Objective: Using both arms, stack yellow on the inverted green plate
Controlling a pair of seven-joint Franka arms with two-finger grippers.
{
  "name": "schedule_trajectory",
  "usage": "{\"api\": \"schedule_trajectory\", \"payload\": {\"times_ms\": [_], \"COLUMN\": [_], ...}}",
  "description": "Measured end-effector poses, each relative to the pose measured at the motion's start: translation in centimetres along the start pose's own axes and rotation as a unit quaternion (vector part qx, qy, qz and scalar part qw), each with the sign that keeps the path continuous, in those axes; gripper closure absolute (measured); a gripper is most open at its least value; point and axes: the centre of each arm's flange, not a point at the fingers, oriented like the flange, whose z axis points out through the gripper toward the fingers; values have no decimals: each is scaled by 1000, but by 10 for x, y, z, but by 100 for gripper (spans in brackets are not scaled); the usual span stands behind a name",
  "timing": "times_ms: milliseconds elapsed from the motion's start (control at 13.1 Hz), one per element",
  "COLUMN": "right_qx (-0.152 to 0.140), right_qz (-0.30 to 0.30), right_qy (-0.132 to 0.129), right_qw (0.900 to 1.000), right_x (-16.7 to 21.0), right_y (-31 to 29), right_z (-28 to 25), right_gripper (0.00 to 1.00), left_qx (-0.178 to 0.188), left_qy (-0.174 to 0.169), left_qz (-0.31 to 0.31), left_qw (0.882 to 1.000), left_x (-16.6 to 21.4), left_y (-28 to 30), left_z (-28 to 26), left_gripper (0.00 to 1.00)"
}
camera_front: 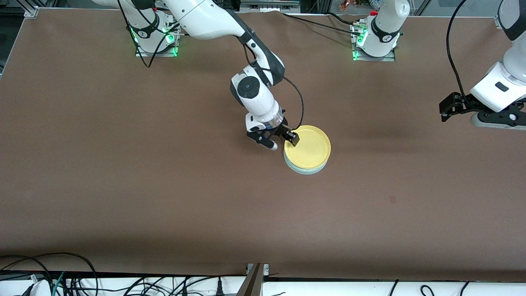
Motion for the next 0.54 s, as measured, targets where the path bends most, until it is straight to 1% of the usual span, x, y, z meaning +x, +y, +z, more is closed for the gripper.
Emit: {"api": "schedule_trajectory", "payload": {"times_ms": [153,306,459,535], "right_qx": [-8,-17,-22,-35], "right_qz": [6,17,30,34], "right_qy": [21,43,62,70], "right_qw": [1000,999,997,996], "right_x": [35,79,114,130], "right_y": [-12,-25,-31,-31], "right_z": [-31,-83,-136,-163], "right_gripper": [1,0,0,0], "left_qx": [0,0,0,0], "left_qy": [4,6,7,7], "left_qz": [3,3,3,3], "left_qw": [1000,1000,1000,1000], "left_x": [1,2,3,3], "left_y": [4,4,4,4], "left_z": [-2,-3,-2,-2], "left_gripper": [0,0,0,0]}}
